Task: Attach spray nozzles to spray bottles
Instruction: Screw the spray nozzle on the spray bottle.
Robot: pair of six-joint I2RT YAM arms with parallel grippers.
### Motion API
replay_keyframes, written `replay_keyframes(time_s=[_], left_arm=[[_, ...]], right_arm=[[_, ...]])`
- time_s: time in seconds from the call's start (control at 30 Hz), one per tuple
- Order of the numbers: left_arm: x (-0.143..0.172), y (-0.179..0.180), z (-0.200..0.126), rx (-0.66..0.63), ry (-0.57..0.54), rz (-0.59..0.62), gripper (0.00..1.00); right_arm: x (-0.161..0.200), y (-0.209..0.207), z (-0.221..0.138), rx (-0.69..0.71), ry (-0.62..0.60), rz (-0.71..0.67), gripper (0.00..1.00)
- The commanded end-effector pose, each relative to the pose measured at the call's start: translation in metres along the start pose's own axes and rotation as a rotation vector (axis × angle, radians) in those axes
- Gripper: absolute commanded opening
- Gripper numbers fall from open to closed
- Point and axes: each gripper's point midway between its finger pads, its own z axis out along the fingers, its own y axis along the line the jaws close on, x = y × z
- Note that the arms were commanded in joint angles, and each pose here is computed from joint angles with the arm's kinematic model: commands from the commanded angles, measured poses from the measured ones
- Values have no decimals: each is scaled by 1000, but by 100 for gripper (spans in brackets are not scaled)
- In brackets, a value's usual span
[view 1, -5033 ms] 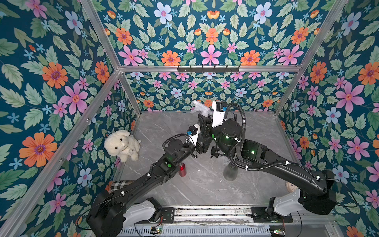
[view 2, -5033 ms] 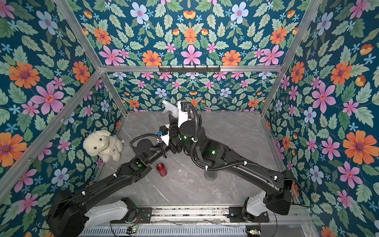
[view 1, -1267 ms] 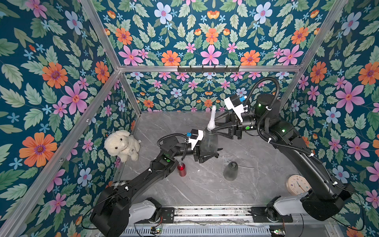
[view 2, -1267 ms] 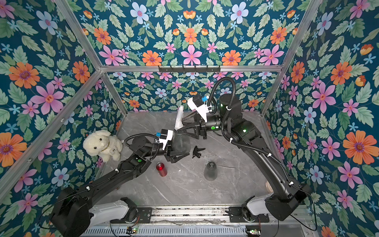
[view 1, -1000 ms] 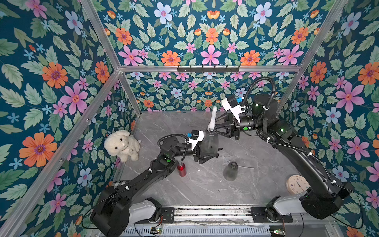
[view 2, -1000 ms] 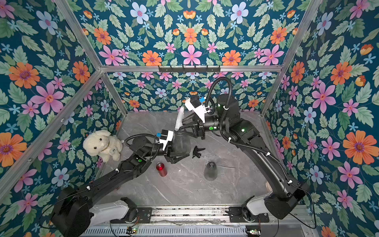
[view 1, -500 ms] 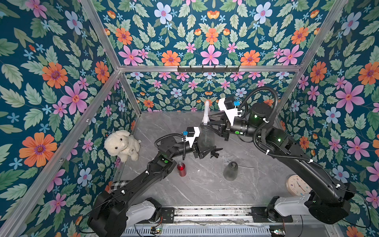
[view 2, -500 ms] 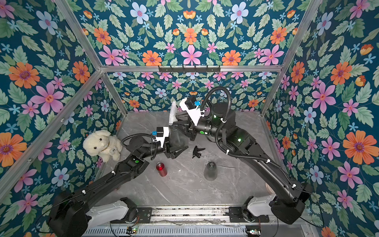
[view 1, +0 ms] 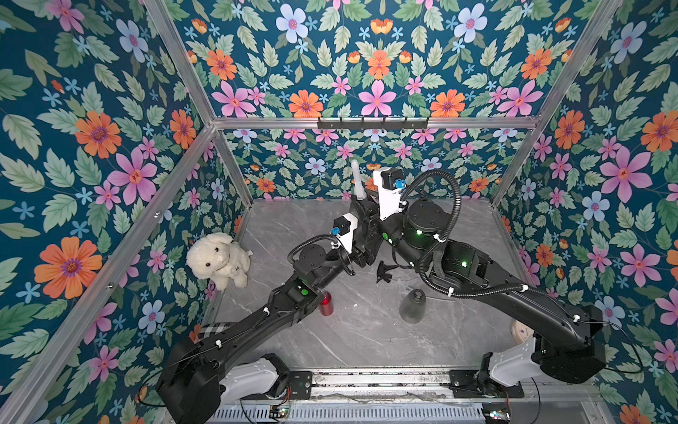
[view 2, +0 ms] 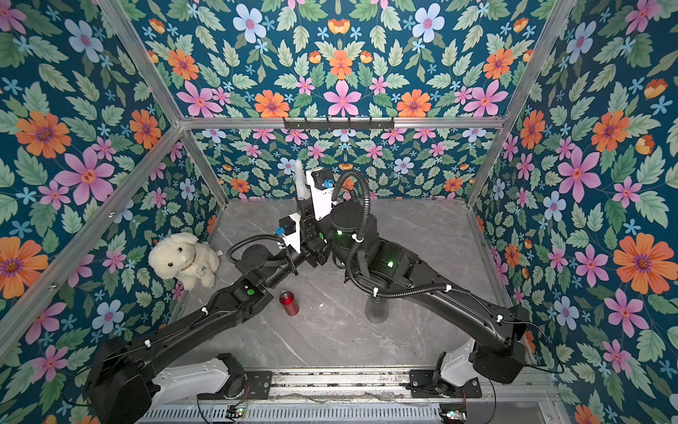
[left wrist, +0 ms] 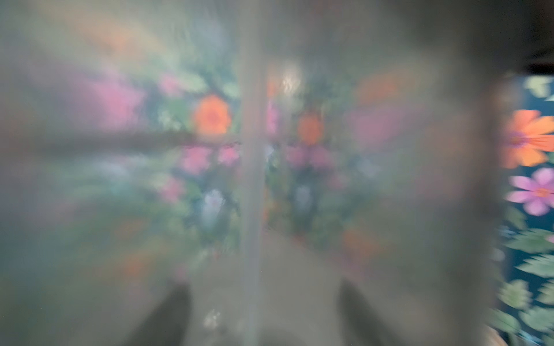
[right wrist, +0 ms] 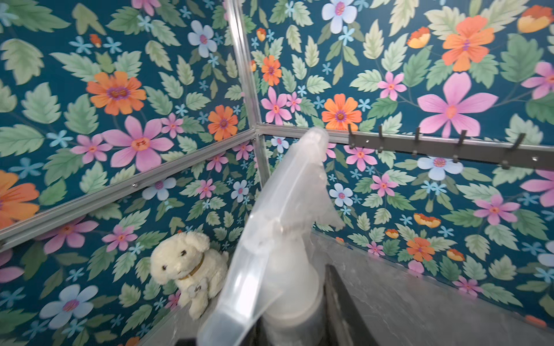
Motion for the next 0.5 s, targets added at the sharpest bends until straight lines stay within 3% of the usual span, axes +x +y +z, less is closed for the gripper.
replay_keyframes(time_s=[0.0,0.2,0.47], left_arm=[[14,5,6,-75,70,180,0],[20,6,7,-100,89,191,0],[22,4,5,-76,89,179,0]], right_arm=[[84,45,1,-142,280,-19,15],[69,53,1,-166,226,-10,24],[31,52,-35,-288,86,-49,50]])
